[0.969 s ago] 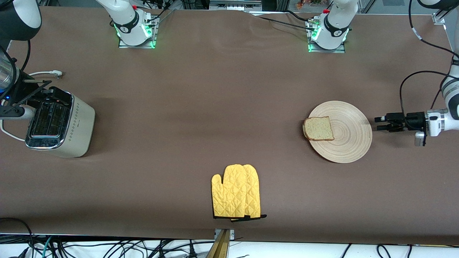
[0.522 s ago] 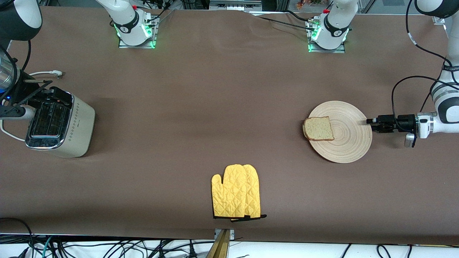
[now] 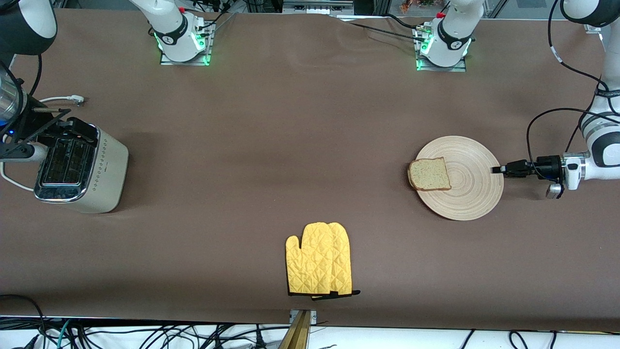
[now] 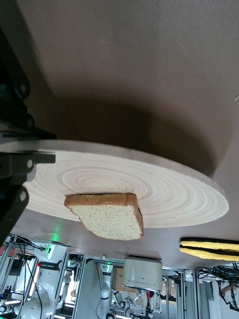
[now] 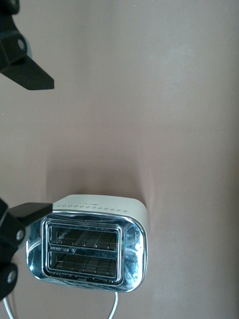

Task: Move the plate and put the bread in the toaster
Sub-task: 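Lower the left gripper to the rim of the wooden plate, then slide the plate toward the toaster with the left gripper while the right gripper approaches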

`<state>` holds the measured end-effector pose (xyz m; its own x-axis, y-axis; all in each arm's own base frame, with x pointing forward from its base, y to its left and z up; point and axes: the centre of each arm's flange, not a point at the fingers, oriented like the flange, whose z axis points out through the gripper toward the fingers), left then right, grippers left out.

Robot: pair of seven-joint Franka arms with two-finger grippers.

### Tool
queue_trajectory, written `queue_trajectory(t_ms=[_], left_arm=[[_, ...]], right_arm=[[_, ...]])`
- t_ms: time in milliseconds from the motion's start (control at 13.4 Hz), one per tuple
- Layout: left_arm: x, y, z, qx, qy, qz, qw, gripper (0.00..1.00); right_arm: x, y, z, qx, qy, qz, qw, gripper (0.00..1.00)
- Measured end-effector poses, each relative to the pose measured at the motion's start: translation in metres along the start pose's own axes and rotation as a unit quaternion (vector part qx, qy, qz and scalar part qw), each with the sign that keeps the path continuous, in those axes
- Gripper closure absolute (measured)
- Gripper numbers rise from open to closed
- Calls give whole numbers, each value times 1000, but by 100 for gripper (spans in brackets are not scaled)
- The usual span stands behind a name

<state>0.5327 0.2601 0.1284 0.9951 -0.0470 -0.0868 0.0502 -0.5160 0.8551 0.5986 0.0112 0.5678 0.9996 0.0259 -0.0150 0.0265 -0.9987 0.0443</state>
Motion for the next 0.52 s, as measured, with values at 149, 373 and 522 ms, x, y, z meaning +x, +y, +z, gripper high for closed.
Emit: queue_trajectory(t_ms=[149,373,522], left_arm=[[0,0,0,-1,-1,-9,1000,90],[4,13,1,-24,-21,-7,999,90],[20,39,-2,-36,-42,-18,998,90]], right_arm=[[0,0,0,0,0,0,1000,0],[0,0,0,0,0,0,1000,0],[0,0,0,0,0,0,1000,0]])
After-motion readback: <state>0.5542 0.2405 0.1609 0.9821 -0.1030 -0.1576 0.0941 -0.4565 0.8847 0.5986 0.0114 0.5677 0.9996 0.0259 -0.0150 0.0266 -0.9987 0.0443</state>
